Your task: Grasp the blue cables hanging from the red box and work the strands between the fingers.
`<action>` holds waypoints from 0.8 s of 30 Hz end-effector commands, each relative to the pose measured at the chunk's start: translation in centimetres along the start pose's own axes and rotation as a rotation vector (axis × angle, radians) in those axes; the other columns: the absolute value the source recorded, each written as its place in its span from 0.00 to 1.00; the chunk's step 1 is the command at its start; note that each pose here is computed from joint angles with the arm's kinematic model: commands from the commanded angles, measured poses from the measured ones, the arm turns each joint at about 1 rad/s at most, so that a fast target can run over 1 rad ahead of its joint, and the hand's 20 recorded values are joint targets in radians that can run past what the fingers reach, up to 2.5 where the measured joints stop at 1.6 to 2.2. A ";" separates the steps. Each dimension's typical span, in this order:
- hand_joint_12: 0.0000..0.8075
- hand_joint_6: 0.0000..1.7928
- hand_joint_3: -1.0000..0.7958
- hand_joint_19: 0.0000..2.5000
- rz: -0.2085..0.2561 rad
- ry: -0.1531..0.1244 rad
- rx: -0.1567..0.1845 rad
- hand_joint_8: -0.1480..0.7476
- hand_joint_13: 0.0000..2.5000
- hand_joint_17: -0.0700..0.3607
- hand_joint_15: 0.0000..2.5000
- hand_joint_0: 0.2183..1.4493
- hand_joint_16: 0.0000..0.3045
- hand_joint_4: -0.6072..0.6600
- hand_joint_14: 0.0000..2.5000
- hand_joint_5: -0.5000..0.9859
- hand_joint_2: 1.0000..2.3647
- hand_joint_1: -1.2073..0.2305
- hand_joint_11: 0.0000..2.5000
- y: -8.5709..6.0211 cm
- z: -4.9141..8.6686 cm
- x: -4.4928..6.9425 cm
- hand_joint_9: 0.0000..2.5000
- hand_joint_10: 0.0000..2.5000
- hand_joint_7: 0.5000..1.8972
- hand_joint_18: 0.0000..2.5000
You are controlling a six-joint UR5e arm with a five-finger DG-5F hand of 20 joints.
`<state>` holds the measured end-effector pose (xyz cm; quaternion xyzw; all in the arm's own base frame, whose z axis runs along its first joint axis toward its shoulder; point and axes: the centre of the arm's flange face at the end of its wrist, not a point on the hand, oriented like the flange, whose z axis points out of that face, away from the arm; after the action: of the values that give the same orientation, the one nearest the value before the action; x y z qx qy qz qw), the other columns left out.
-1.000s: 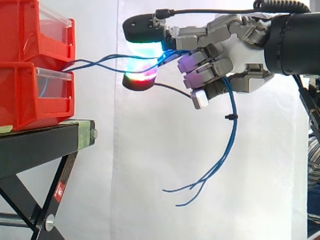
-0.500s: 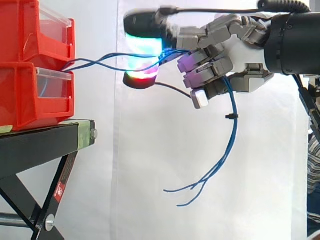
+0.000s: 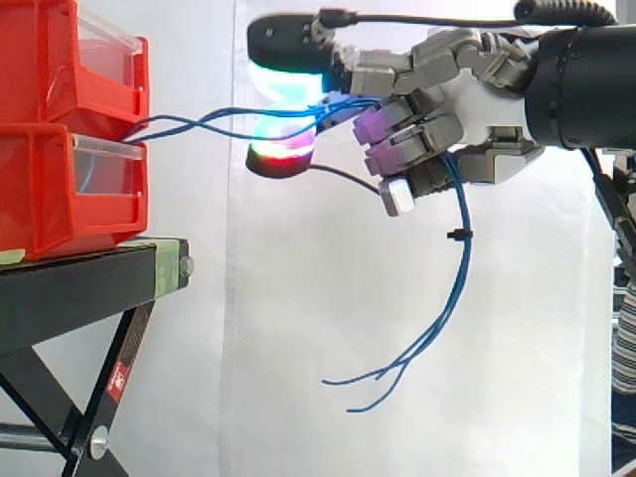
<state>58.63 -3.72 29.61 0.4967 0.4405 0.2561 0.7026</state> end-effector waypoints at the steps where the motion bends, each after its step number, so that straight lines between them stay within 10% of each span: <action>1: 0.85 0.41 0.44 0.24 0.000 0.001 0.000 0.76 0.78 0.58 0.68 0.53 0.80 0.72 1.00 0.32 0.01 0.30 1.00 0.0 0.0 0.0 0.71 1.00 0.42 1.00; 3: 0.85 0.44 0.58 0.24 0.000 0.001 0.000 0.76 0.78 0.58 0.68 0.61 0.80 0.71 1.00 0.31 0.00 0.30 1.00 0.0 0.0 0.0 0.71 1.00 0.39 1.00; 11: 0.85 0.48 0.56 0.24 0.000 -0.001 0.000 0.76 0.78 0.58 0.68 0.66 0.80 0.70 1.00 0.40 0.09 0.34 1.00 0.0 0.0 0.0 0.71 1.00 0.39 1.00; 19: 0.85 0.14 0.63 0.24 0.002 0.001 0.000 0.76 0.78 0.58 0.68 0.83 0.80 0.61 1.00 0.70 0.00 0.38 1.00 0.0 0.0 0.0 0.71 1.00 0.66 1.00; 24: 0.85 0.01 0.49 0.24 0.002 -0.001 0.000 0.76 0.78 0.58 0.68 0.49 0.80 0.65 1.00 0.80 0.49 0.49 1.00 0.0 0.0 0.0 0.71 1.00 0.64 1.00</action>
<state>58.63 -3.72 29.60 0.4970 0.4402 0.2566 0.7024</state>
